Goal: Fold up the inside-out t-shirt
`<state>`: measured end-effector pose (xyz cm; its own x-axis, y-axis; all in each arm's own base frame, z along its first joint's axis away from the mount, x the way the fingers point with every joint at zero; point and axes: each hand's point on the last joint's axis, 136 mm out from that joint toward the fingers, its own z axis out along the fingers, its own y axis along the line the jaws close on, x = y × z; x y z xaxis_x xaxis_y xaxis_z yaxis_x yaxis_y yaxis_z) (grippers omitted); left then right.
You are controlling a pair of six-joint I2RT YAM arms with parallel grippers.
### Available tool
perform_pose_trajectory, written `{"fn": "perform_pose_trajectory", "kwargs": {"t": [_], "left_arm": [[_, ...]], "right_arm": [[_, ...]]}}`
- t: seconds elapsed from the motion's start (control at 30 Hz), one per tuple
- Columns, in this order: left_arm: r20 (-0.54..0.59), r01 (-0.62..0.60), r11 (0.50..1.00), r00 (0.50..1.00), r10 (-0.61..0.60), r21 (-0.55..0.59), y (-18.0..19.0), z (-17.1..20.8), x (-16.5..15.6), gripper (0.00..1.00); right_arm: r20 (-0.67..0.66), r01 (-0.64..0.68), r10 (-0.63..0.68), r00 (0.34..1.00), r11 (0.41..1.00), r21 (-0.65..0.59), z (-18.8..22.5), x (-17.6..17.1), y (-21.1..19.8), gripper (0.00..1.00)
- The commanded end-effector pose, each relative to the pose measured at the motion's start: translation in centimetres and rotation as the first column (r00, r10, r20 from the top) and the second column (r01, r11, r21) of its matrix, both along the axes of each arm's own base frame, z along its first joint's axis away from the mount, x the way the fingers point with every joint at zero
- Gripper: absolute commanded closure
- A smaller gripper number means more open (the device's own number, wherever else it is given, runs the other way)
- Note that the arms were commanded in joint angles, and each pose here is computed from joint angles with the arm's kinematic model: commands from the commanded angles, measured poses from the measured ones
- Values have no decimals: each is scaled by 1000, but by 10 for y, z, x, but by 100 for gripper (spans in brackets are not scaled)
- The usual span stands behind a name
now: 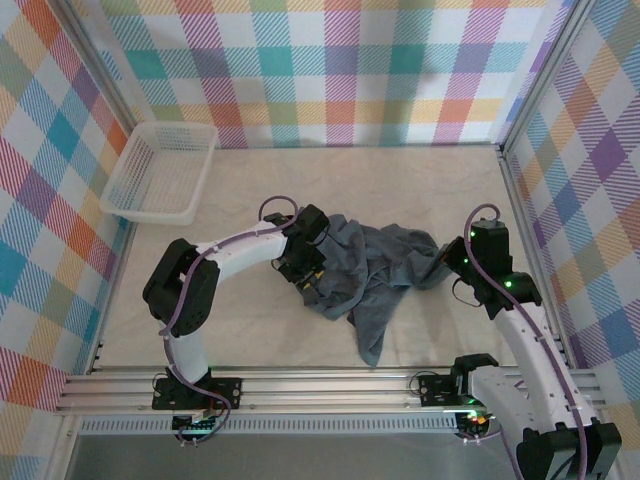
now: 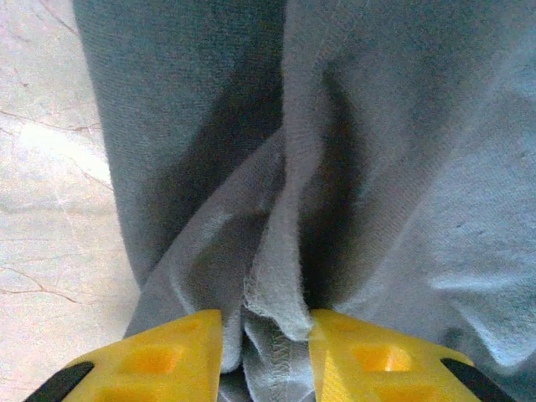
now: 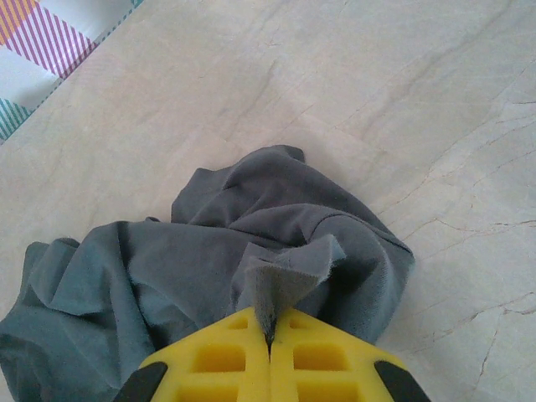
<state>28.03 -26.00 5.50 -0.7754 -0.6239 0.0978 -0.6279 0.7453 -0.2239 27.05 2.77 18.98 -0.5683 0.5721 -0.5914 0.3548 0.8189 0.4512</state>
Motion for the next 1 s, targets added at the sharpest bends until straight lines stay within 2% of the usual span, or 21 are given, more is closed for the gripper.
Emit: {"fn": "perform_pose_trajectory", "kwargs": {"t": [0.0, 0.17, 0.33, 0.7, 0.97], "left_arm": [[41, -2, 1000, 999, 3, -13, -2, 13, 10, 66], [69, -7, 1000, 998, 6, 11, 2, 14, 16, 65], [31, -7, 999, 1000, 6, 34, 5, 0, 12, 64], [21, 10, 1000, 1000, -10, 21, 9, 8, 4, 80], [0, 20, 1000, 1000, -20, -19, 11, 10, -9, 85]], "right_arm": [[15, -1, 1, 1000, 1000, 7, 3, -1, 0, 100], [15, -1, 1, 1000, 1000, 8, 2, -1, 0, 100], [23, 1, -1, 1000, 1000, 1, 5, -1, -1, 100], [25, -2, 1, 1000, 1000, 7, 7, -3, 0, 100], [25, 0, 0, 1000, 1000, 9, 7, -3, -1, 100]]}}
